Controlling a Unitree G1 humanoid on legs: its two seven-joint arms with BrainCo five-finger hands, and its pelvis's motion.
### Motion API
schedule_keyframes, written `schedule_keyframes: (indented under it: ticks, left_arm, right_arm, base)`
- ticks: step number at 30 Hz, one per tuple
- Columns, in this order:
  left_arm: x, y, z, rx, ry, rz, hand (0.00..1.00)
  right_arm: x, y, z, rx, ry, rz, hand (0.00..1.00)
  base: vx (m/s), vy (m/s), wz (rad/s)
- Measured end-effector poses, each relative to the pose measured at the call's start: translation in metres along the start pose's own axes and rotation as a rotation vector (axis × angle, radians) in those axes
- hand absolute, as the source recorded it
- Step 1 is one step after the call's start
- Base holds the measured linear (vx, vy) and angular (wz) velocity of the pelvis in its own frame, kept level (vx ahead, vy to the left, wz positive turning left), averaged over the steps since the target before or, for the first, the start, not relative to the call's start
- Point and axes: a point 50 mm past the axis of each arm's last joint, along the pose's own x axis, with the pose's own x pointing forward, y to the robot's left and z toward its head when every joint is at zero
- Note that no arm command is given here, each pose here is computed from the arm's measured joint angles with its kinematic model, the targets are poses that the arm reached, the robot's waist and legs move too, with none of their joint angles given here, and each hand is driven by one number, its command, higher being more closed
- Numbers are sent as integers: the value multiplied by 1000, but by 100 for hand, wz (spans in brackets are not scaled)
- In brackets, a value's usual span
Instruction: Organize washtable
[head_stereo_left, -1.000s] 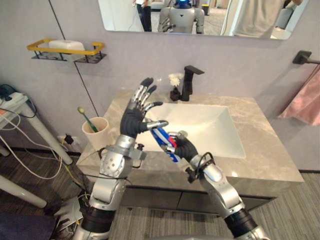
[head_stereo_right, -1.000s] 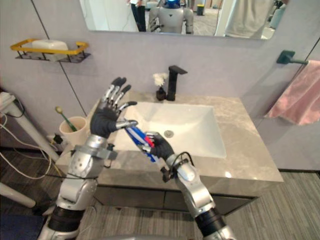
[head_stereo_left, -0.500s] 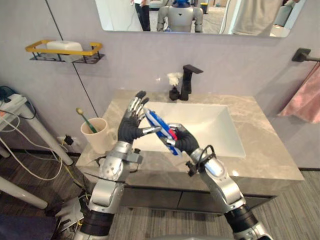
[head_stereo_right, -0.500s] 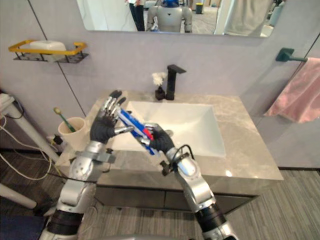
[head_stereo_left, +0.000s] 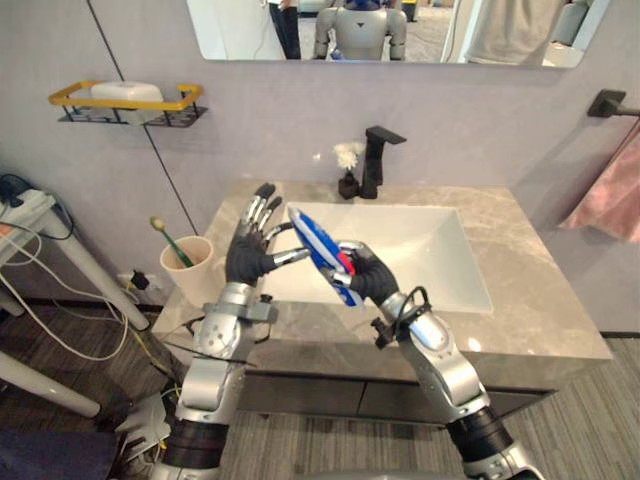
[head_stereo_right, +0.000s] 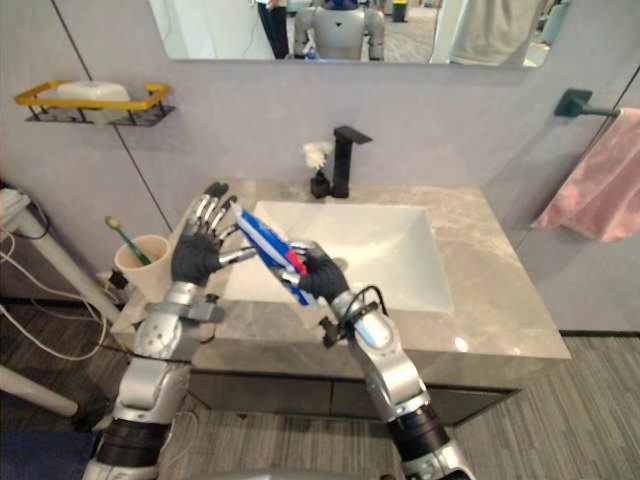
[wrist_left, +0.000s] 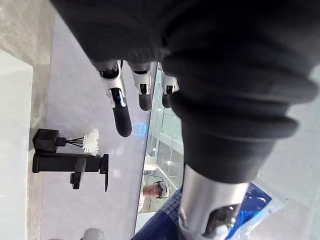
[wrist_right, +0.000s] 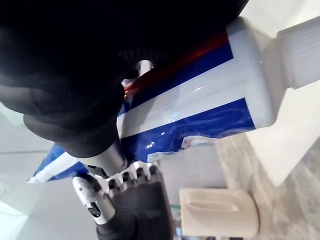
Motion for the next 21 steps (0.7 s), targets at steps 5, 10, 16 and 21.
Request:
schedule_keyframes:
  ticks: [5,10,16,21]
  left_arm:
    - [0,-3,-1,-6,5,-15,0]
    - [-1,-17,-6,-29,38,-104,0]
    - [-2,-32,-10,-79,62,-195,0]
    - [-2,-29,-10,-96,73,-219,100]
  right_arm:
    - [0,0,0,-1,1,-2,100]
    - [0,1,-1,-5,5,4,100]
    - [-1,2,-3,-18,16,16,100]
    - [-1,5,-8,-11,36,53,100]
  base:
    - [0,0,0]
    - [0,0,0]
    - [0,0,0]
    - [0,0,0]
